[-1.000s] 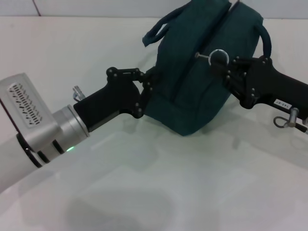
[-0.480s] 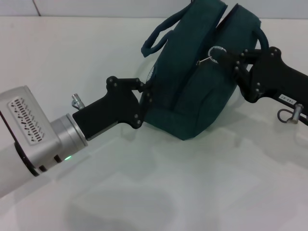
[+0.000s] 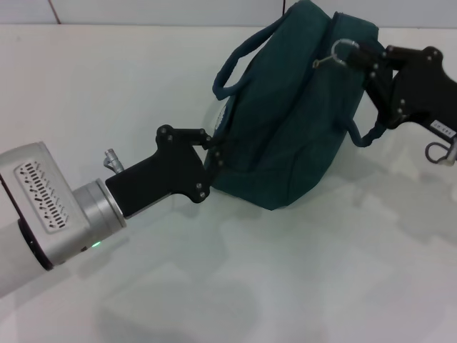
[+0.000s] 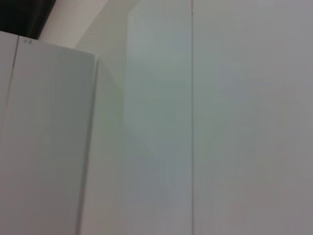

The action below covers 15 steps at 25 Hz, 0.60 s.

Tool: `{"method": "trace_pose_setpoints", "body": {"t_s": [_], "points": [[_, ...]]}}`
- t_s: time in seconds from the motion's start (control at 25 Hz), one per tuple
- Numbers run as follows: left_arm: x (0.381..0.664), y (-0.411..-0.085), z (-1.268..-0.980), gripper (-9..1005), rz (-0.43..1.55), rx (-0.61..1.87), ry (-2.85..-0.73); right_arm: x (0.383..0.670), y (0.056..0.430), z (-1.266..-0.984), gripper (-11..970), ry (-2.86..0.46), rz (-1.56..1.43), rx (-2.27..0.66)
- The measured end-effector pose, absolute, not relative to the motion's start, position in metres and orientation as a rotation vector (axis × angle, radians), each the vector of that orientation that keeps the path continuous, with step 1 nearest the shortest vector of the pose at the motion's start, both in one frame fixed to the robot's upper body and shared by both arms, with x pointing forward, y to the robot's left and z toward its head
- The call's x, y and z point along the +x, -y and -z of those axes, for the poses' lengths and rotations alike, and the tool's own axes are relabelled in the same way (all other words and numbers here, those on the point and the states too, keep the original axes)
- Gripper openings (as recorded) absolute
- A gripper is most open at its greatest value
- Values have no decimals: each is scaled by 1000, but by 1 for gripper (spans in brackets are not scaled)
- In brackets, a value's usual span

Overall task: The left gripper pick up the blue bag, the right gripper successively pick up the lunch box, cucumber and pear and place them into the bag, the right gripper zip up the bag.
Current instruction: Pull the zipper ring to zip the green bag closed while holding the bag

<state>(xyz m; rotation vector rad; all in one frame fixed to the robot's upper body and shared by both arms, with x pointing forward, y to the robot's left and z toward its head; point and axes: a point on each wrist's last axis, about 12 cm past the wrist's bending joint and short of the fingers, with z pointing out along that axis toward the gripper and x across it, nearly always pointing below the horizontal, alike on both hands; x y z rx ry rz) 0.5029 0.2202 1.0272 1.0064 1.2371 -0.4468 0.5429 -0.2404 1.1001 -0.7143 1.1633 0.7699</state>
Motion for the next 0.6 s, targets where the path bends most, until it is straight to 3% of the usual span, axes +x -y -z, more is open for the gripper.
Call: {"method": "trace_pose_setpoints", "body": {"t_s": [0.6], "points": [[502, -238, -1033, 48, 424, 952, -1230, 543, 261, -1091, 7, -1201, -606, -607]]}}
